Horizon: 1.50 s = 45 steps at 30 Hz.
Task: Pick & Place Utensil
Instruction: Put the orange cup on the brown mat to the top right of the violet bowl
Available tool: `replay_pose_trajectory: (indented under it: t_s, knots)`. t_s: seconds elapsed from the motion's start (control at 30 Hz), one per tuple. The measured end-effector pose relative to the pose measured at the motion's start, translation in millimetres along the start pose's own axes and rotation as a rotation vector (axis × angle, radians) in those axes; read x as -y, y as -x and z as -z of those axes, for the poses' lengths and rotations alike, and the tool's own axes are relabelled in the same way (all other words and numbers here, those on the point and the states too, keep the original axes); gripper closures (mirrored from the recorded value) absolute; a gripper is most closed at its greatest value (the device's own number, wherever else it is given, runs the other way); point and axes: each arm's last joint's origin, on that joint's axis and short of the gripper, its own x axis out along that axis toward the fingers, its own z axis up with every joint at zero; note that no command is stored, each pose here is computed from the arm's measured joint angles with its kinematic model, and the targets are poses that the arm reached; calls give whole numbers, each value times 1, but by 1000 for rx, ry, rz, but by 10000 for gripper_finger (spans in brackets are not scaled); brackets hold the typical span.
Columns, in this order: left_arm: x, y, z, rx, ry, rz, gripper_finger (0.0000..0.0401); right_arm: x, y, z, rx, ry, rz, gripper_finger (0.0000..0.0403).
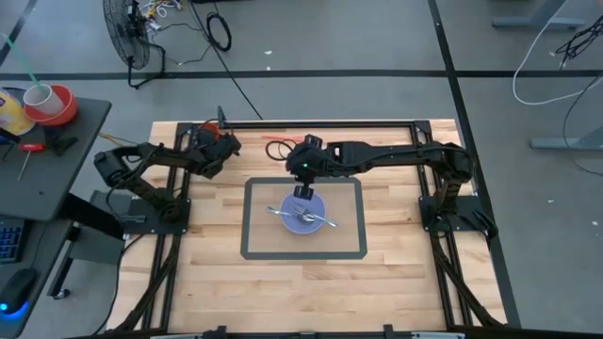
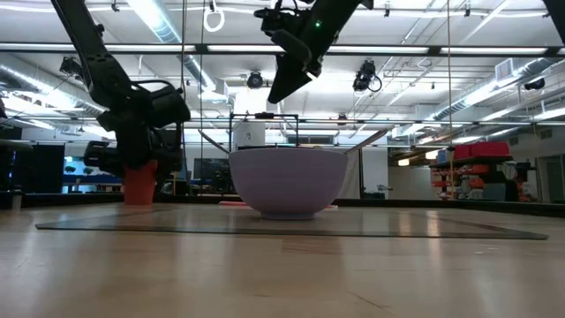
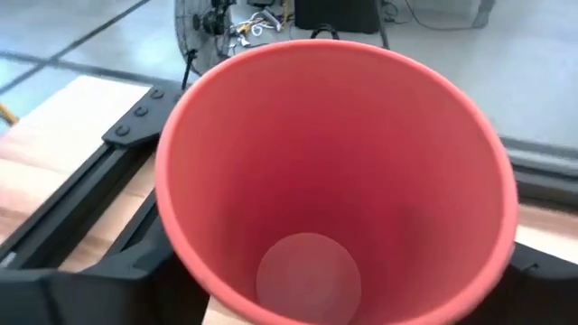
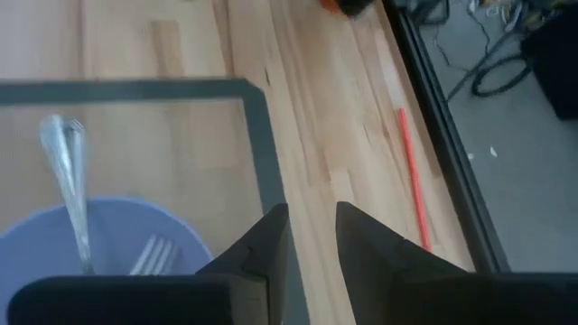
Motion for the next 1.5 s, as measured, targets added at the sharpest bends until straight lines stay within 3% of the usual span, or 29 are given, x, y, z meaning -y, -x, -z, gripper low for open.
replay_pose_trajectory:
  t_s: [0.27,0.4,0.57,0.83,1.13,1.3,1.5]
  knots:
    - [4,22,-20,-3,-75,167,81,-24,-10,28,3,18,-29,305]
    - [11,42,-35,9,-142,393,79,-32,8,43,19,8,-7,305]
    - [28,70,-50,53,-210,671,79,-36,41,64,137,-39,29,305]
    - [82,123,-73,128,-374,998,79,-34,80,120,229,-141,36,305]
    - [163,162,-61,113,-491,1162,78,-28,129,156,367,-185,51,305]
    - [209,180,-44,107,-528,1239,78,-23,152,169,394,-186,78,305]
    - [244,191,-17,72,-580,1329,78,-10,175,185,411,-218,114,305]
